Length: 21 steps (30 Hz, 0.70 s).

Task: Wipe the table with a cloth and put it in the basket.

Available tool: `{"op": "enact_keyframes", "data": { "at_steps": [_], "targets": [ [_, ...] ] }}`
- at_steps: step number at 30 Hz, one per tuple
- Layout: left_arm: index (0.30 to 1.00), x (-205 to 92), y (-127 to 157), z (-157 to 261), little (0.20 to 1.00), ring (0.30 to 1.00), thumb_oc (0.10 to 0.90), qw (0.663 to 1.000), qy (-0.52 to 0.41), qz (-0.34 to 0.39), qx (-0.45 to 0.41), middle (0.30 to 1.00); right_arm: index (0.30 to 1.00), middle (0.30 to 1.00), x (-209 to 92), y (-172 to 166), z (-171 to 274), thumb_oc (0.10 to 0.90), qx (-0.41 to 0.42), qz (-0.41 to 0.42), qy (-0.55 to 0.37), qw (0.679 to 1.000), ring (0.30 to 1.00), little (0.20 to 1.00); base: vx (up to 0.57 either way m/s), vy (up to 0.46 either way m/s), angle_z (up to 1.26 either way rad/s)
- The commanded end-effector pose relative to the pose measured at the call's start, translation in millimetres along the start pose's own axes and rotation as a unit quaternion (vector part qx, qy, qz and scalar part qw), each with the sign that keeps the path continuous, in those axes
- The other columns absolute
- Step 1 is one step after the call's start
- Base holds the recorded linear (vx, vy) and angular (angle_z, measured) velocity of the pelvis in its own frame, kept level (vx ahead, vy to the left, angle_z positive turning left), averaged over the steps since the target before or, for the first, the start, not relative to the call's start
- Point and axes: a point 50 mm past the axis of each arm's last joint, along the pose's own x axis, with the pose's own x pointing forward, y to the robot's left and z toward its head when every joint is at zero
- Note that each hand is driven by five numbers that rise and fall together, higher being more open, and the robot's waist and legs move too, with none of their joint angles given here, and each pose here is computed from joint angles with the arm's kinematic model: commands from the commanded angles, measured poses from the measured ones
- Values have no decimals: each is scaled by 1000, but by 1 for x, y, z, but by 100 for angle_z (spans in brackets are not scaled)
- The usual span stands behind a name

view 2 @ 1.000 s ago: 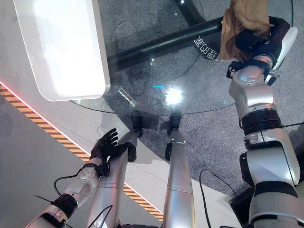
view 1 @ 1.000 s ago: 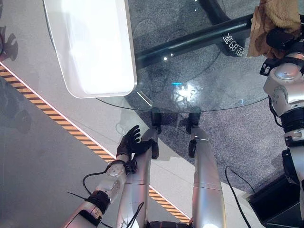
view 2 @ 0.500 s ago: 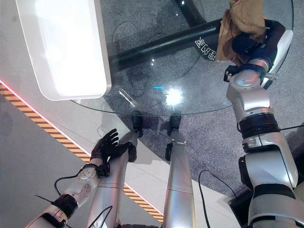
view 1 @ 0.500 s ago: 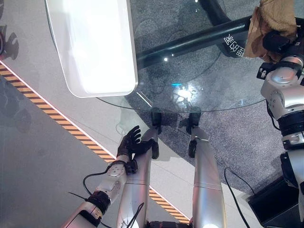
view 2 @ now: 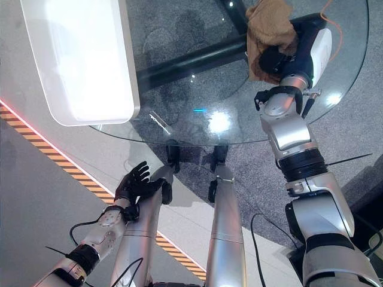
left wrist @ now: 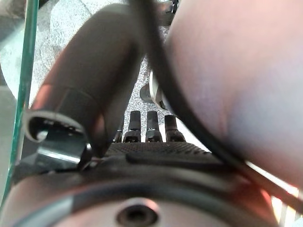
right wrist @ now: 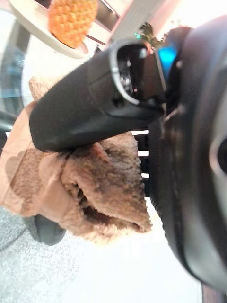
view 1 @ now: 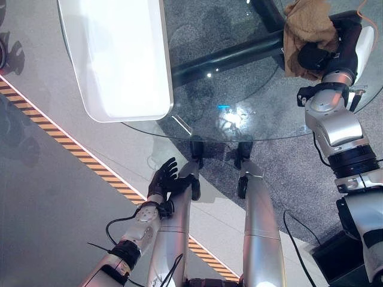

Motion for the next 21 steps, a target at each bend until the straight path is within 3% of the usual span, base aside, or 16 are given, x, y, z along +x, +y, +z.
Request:
{"op": "enact_keyframes", "data": {
  "at_steps": [1,10,21],
  "targets": [
    [900,-23,-4,-28,900,900,800,1000,26,-12,-8,900,300,300,-37,55,26,100,-23,194,-78,978,300,200,5,14,4],
    [900,-23,-6,-27,900,900,800,999,21,-24,1,900,300,300,-68,89,34,100,-57,337,-122,932,300,200,3,1,4],
    [900,-24,-10,-26,900,900,800,999,19,-25,1,900,300,300,-111,109,40,100,-57,439,-179,879,300,200,0,-3,3]
  ]
}}
